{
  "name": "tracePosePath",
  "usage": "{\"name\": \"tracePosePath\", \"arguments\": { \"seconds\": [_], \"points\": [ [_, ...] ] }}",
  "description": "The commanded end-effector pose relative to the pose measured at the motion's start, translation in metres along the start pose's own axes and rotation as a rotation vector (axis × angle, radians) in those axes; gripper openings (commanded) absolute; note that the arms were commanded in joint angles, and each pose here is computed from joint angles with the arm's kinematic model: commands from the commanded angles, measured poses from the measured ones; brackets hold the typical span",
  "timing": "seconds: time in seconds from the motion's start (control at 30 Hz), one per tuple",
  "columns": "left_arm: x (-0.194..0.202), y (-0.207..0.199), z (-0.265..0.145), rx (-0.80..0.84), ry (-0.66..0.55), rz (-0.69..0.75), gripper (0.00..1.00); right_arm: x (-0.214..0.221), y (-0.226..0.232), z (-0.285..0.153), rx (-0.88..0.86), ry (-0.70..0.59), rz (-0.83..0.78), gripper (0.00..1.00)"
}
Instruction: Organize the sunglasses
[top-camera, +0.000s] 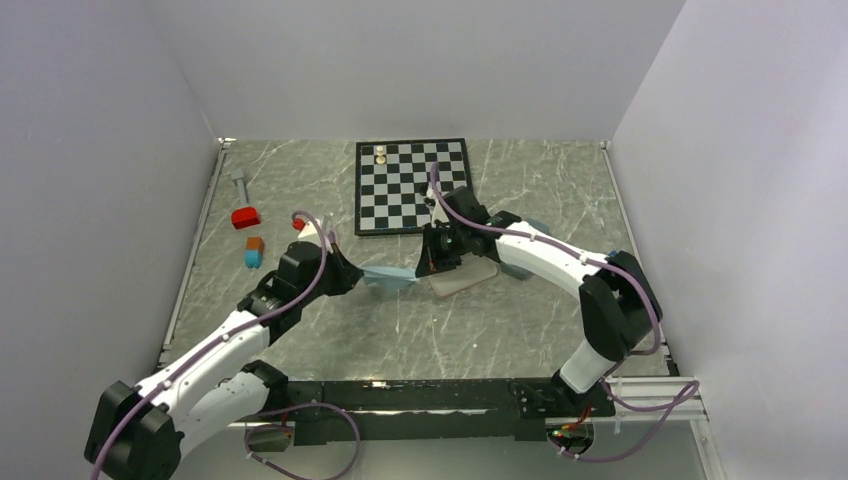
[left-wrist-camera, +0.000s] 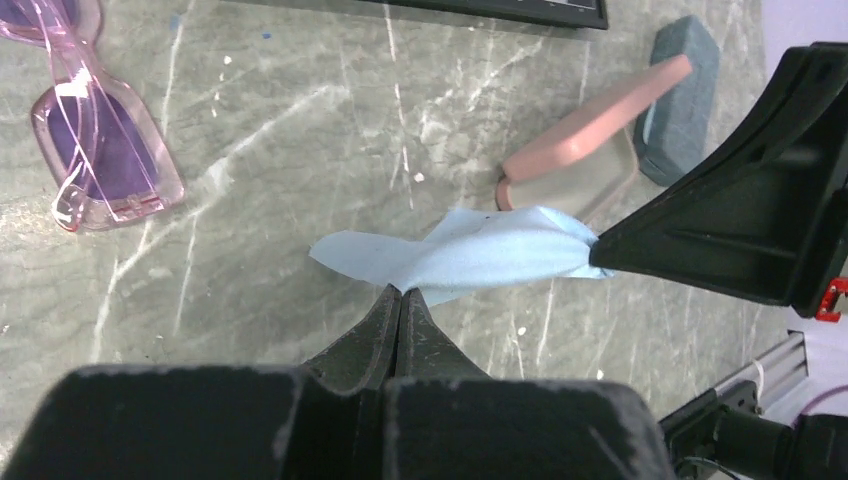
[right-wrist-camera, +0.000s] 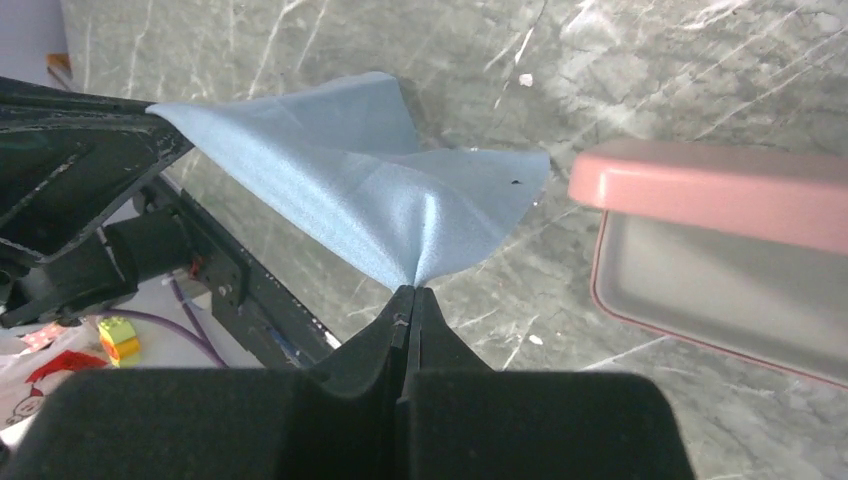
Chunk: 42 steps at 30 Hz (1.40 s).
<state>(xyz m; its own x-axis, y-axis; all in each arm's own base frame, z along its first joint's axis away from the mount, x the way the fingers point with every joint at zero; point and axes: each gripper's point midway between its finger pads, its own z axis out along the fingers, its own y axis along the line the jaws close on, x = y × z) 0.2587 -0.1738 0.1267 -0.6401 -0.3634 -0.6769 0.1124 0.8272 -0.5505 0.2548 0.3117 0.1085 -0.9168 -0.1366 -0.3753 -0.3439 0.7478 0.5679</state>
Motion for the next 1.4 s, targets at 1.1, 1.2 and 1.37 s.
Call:
{"name": "tracePosePath", "arguments": {
  "seconds": [1.1, 1.2, 1.37],
  "points": [
    [-0.005, -0.003, 0.029, 0.082, 0.038, -0.088, 0.0, -0.036, -0.026, 0.026, 0.066, 0.017, 0.07, 0.0],
    [-0.011, 0.003, 0.042, 0.043, 0.041, -0.068, 0.0, -0.04, -0.032, 0.03, 0.056, 0.013, 0.087, 0.0],
    [-0.016, 0.001, 0.058, 0.046, 0.065, -0.036, 0.0, -0.042, -0.045, 0.037, 0.095, 0.014, 0.092, 0.0]
  ]
}}
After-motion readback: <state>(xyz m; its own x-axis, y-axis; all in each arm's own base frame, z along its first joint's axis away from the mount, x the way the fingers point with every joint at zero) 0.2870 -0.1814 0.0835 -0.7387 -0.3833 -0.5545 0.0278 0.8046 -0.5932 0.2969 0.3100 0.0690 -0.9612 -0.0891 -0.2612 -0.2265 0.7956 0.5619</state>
